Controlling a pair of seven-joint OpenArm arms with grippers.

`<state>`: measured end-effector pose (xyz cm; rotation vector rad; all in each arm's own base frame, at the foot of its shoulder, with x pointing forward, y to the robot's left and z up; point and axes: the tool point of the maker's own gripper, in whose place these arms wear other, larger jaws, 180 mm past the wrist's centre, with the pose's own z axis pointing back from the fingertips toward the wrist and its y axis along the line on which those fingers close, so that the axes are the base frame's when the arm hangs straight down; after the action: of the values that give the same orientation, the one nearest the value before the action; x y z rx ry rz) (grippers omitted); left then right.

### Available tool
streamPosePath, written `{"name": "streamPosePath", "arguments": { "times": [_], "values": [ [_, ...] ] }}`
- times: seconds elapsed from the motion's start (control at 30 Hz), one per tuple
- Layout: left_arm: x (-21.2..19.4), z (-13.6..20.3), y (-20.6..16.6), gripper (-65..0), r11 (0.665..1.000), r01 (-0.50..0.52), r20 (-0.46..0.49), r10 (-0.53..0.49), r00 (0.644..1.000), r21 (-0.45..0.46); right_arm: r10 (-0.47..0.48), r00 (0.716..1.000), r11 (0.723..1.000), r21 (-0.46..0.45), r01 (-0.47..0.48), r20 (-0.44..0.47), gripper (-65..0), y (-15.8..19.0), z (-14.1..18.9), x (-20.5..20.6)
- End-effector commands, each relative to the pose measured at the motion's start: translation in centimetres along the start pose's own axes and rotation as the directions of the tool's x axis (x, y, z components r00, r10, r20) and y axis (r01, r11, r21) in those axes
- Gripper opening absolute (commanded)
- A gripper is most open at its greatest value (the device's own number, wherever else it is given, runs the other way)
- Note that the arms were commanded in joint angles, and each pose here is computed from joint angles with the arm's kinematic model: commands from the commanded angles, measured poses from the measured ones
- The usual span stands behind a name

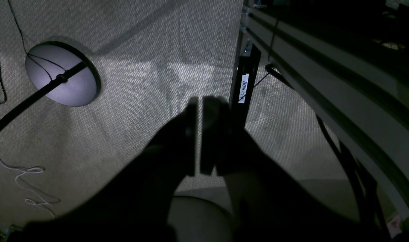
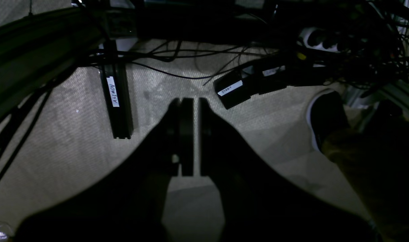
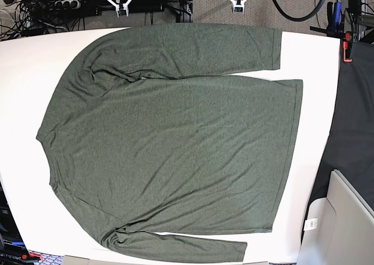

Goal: Fold the T-shirt properly

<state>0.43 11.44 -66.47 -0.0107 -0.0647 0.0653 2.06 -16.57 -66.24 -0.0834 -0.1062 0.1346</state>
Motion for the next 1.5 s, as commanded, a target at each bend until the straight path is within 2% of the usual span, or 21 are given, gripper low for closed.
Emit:
{"name": "streamPosePath", "arguments": {
  "times": [0.0,0.97,1.1,1.23,1.37,1.47],
  "values": [
    [0.3,0.0,0.8,-64.6,1.000,-0.001,0.019,0.001,1.000,0.012,-0.002,1.000,1.000,-0.005,0.002,0.009,-64.8,-0.3,0.0,0.1],
    [0.3,0.0,1.4,-64.6,1.000,0.002,0.021,-0.002,1.000,0.021,-0.002,1.000,1.000,-0.005,0.002,0.006,-64.8,-0.2,0.0,-0.1],
    [-1.3,0.1,1.6,-64.6,1.000,0.004,-0.002,-0.004,1.000,0.024,-0.001,1.000,1.000,-0.005,0.001,-0.002,-64.8,-0.2,0.1,-0.9],
    [-3.2,0.5,4.4,-64.6,0.998,0.014,-0.026,-0.012,1.000,0.065,0.008,1.000,1.000,-0.017,-0.009,-0.006,-64.8,-0.9,0.5,-2.7],
    [-3.7,1.2,6.9,-64.6,0.994,0.025,0.009,-0.027,1.000,0.105,0.020,0.999,0.999,-0.034,-0.022,-0.035,-64.8,-1.7,1.4,-5.1],
    [-4.5,2.2,9.3,-64.7,0.989,0.046,0.039,-0.052,0.998,0.142,0.036,0.999,0.998,-0.058,-0.037,-0.020,-64.8,-2.8,2.6,-5.4]
  ]
}}
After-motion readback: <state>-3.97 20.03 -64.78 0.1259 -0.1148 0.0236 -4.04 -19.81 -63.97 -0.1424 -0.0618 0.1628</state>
